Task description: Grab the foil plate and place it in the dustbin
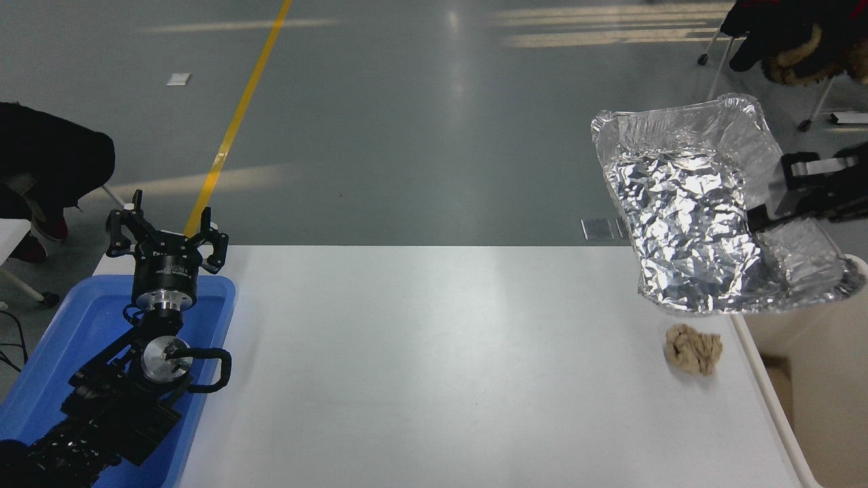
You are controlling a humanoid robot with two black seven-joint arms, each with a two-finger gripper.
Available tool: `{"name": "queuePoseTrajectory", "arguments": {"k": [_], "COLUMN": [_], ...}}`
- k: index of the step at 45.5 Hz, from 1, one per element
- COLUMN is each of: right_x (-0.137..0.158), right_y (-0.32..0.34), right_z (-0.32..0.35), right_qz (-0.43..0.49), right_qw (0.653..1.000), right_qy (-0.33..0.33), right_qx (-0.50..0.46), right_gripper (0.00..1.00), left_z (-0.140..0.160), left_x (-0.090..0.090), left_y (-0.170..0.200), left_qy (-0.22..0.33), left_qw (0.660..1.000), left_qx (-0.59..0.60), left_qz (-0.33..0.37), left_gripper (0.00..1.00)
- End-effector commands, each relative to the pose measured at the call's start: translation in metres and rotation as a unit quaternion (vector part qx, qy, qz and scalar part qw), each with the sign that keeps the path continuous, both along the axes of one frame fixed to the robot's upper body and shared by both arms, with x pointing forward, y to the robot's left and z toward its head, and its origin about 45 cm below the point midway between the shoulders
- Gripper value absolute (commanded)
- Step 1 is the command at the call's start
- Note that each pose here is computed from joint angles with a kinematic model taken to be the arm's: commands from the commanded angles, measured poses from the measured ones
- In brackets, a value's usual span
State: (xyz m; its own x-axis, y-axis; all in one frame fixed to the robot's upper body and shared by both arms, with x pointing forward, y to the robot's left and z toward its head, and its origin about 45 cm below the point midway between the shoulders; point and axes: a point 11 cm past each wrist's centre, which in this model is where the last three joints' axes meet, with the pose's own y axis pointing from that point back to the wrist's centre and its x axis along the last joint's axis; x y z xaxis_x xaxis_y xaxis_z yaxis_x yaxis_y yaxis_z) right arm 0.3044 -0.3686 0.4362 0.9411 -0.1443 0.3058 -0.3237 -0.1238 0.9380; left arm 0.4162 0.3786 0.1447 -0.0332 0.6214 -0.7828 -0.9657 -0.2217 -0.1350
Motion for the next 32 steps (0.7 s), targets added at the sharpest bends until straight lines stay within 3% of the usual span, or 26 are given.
{"name": "queuePoseTrajectory", "arguments": {"k": [1, 18, 32], "right_x": [0.008, 0.003, -0.007], "right_y": [-0.098, -0.202, -0.241], "right_z": [-0.067, -0.214, -0.298], "right_qz": [-0.115, -0.289, -0.380], "right_qw": [0.992, 0.953, 0.912], "right_qy": [0.020, -0.051, -0.119], "right_qx": [-0.041, -0.074, -0.098], "right_gripper": [0.00, 0.00, 0.00], "left_z": [0.000, 0.000, 0.001], "left_x": [0.000, 0.000, 0.000], "left_y": [0.000, 0.000, 0.000], "left_qy": [0.000, 0.000, -0.001], "left_qw": [1.000, 1.000, 1.000], "left_qx": [0.000, 0.000, 0.000], "left_qz": [0.000, 0.000, 0.000], "left_gripper": [0.99, 0.99, 0.99]}}
